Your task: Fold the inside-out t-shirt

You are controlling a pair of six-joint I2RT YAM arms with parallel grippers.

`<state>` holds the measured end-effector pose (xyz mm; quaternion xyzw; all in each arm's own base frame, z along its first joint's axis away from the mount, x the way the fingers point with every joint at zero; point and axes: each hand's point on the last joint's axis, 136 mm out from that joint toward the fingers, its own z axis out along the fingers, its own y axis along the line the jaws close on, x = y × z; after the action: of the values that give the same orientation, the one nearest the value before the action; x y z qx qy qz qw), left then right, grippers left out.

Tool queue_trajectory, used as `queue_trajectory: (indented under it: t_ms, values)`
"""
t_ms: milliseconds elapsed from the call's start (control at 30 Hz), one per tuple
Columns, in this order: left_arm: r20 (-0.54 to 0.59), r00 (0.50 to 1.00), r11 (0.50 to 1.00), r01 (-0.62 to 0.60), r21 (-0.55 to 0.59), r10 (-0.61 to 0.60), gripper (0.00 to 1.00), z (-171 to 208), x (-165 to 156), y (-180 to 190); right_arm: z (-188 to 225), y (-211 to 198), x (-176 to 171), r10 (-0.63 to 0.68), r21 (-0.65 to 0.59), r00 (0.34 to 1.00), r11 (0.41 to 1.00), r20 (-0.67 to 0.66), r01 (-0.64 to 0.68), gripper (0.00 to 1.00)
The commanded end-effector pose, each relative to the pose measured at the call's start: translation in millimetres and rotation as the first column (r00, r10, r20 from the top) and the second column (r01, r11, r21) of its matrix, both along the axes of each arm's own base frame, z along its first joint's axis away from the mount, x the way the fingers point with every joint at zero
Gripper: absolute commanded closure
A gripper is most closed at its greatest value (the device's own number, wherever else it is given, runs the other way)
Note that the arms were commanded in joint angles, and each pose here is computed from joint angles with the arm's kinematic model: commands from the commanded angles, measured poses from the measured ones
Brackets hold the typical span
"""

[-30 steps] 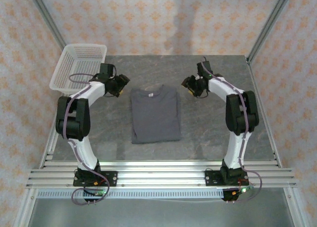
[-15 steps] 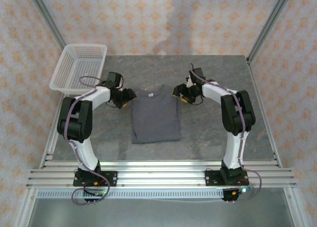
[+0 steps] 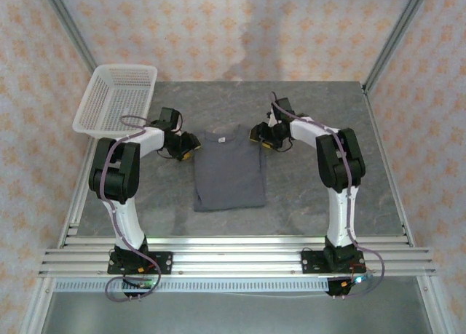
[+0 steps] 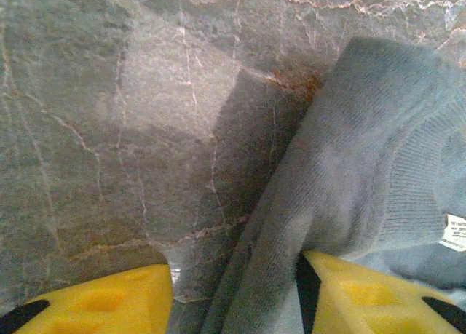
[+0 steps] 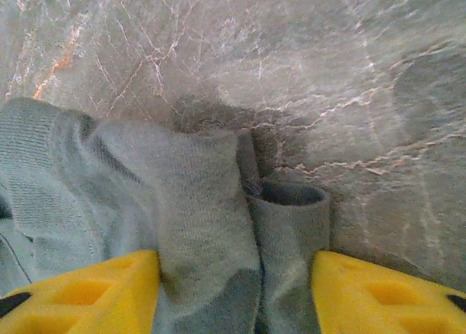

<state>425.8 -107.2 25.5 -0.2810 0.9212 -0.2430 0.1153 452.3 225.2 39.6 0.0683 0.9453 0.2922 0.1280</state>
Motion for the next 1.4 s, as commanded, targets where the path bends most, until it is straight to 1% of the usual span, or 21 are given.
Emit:
queue_trajectory:
  t_ms: [0,100,167,267,300,400,500,600,700,867,933,967,1000,1067,1133,1233,1333,1367]
  values:
    - [0.084,0.996,0.988,0.038,-0.152,-0.026,0.54,-8.1,23.7,-42.8,-4.4,10.3,-3.7,0.033,-0.006,0.999,0.999,-0.018,-0.033,0.47]
    - [0.107,0.993,0.983,0.067,-0.172,-0.049,0.55,-3.8,28.2,-61.0,-7.6,14.8,-6.0,0.044,0.002,0.999,0.999,-0.030,-0.044,0.51]
    - [0.108,0.992,0.981,0.084,-0.174,-0.066,0.55,-3.3,29.5,-71.1,-9.0,15.1,-5.5,0.040,0.006,0.999,0.999,-0.036,-0.040,0.57]
    - [0.107,0.993,0.980,0.077,-0.186,-0.057,0.55,-7.0,32.5,-79.8,-8.0,13.9,-3.3,0.030,-0.003,0.999,1.000,-0.031,-0.030,0.75]
    - [0.105,0.993,0.979,0.068,-0.190,-0.049,0.56,-9.3,34.0,-80.7,-7.1,13.7,-2.6,0.028,-0.004,0.999,1.000,-0.029,-0.028,0.80]
    - [0.105,0.994,0.975,0.062,-0.214,-0.040,0.57,-11.4,39.7,-88.9,-7.8,14.0,-2.5,0.030,-0.002,0.999,1.000,-0.034,-0.030,0.88]
    - [0.104,0.993,0.980,0.075,-0.186,-0.056,0.59,-12.5,42.1,-93.0,-8.8,14.9,-3.3,0.032,-0.001,0.999,0.999,-0.042,-0.032,0.91]
    - [0.124,0.989,0.977,0.098,-0.189,-0.076,0.60,-8.2,45.8,-101.2,-9.6,14.7,-4.0,0.033,-0.002,0.998,0.999,-0.044,-0.033,0.91]
    - [0.120,0.989,0.979,0.109,-0.175,-0.088,0.61,-8.3,45.6,-104.3,-8.7,14.5,-3.3,0.032,-0.003,0.999,0.999,-0.042,-0.032,0.91]
    - [0.124,0.988,0.979,0.116,-0.170,-0.095,0.62,-14.6,47.4,-108.1,-8.3,14.7,-2.5,0.030,-0.003,0.999,1.000,-0.040,-0.030,0.91]
    - [0.106,0.989,0.981,0.120,-0.151,-0.105,0.67,-24.1,47.3,-109.0,-9.8,13.4,-2.2,0.025,-0.009,0.999,1.000,-0.044,-0.025,0.92]
    - [0.088,0.991,0.984,0.115,-0.133,-0.104,0.74,-30.0,47.4,-107.6,-9.8,12.2,-1.8,0.020,-0.015,0.999,1.000,-0.046,-0.020,0.92]
    - [0.068,0.993,0.989,0.105,-0.109,-0.098,0.84,-34.6,47.0,-104.2,-9.7,10.4,-1.7,0.014,-0.026,0.999,1.000,-0.046,-0.015,0.92]
    - [0.073,0.994,0.993,0.091,-0.072,-0.085,1.00,-32.2,51.1,-98.9,-4.8,6.1,1.0,0.000,-0.031,0.999,1.000,-0.037,-0.001,0.94]
    - [0.094,0.992,0.995,0.086,-0.051,-0.081,1.00,-20.5,59.6,-96.5,6.1,3.3,6.6,-0.015,-0.013,1.000,1.000,-0.023,0.015,0.95]
    - [0.179,0.981,0.992,0.090,-0.087,-0.073,1.00,21.9,84.9,-101.2,36.0,0.6,23.0,-0.029,0.013,0.999,1.000,0.026,0.028,0.97]
    - [0.324,0.945,0.979,0.114,-0.168,-0.054,1.00,97.1,118.5,-106.7,91.2,-1.5,49.5,-0.035,0.038,0.992,0.999,0.122,0.031,0.99]
    - [0.373,0.927,0.976,0.118,-0.181,-0.043,1.00,126.7,127.4,-104.8,117.0,-3.9,59.8,-0.040,0.044,0.985,0.998,0.170,0.033,1.00]
